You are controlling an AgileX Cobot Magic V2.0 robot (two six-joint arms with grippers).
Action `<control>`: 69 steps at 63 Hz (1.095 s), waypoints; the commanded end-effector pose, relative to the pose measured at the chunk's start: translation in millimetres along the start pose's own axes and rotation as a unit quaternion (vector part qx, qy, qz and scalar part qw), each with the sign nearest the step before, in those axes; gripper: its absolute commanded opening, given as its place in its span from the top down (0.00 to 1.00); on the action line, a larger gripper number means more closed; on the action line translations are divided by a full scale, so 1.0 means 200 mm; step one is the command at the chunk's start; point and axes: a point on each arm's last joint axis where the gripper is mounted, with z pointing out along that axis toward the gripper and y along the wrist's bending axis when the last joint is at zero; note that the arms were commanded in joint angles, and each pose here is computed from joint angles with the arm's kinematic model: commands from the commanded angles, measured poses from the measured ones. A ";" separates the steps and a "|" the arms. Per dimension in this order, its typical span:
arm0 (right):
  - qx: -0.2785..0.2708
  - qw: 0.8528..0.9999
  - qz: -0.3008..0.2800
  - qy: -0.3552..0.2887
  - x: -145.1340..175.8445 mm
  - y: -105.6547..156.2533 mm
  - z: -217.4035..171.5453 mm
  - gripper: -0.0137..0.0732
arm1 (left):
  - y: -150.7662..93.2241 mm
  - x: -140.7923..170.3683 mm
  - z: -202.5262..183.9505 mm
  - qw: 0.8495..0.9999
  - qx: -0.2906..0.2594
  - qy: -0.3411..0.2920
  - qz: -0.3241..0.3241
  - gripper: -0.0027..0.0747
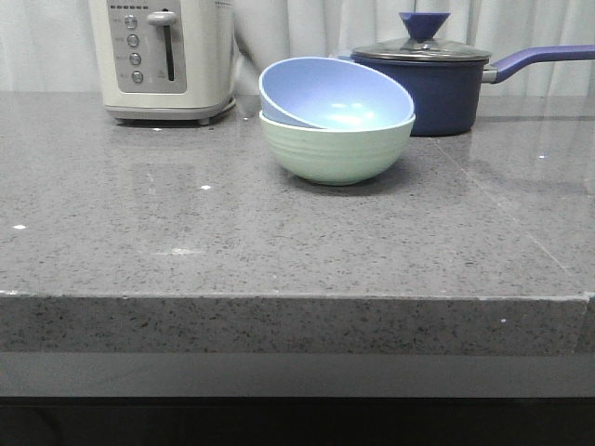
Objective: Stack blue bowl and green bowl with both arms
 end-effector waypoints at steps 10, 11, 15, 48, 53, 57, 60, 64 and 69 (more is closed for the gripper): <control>0.001 0.999 0.000 -0.044 -0.06 0.00 -0.02 0.90 | 0.02 0.07 -0.04 0.996 -0.017 -0.089 -0.005 0.99; 0.001 0.999 0.000 -0.044 -0.06 0.00 -0.02 0.90 | 0.02 0.07 -0.04 0.996 -0.017 -0.089 -0.005 0.99; 0.001 0.999 0.000 -0.042 -0.06 0.00 -0.02 0.90 | 0.02 0.07 -0.04 0.996 -0.018 -0.085 -0.005 0.99; 0.001 0.999 0.000 -0.042 -0.06 0.00 -0.02 0.90 | 0.02 0.08 -0.04 0.997 -0.020 -0.075 -0.005 0.99; 0.001 0.999 0.000 -0.042 -0.06 0.00 -0.02 0.90 | 0.02 0.08 -0.04 0.997 -0.020 -0.075 -0.005 0.99; 0.001 0.999 0.000 -0.042 -0.06 0.00 -0.02 0.90 | 0.02 0.08 -0.04 0.997 -0.020 -0.075 -0.005 0.99; 0.001 0.999 0.000 -0.042 -0.06 0.00 -0.02 0.90 | 0.02 0.08 -0.04 0.997 -0.020 -0.075 -0.005 0.99; 0.001 0.999 0.000 -0.042 -0.06 0.00 -0.02 0.90 | 0.02 0.08 -0.04 0.997 -0.020 -0.075 -0.005 0.99; 0.001 0.999 0.000 -0.042 -0.06 0.00 -0.02 0.90 | 0.02 0.08 -0.04 0.997 -0.020 -0.075 -0.005 0.99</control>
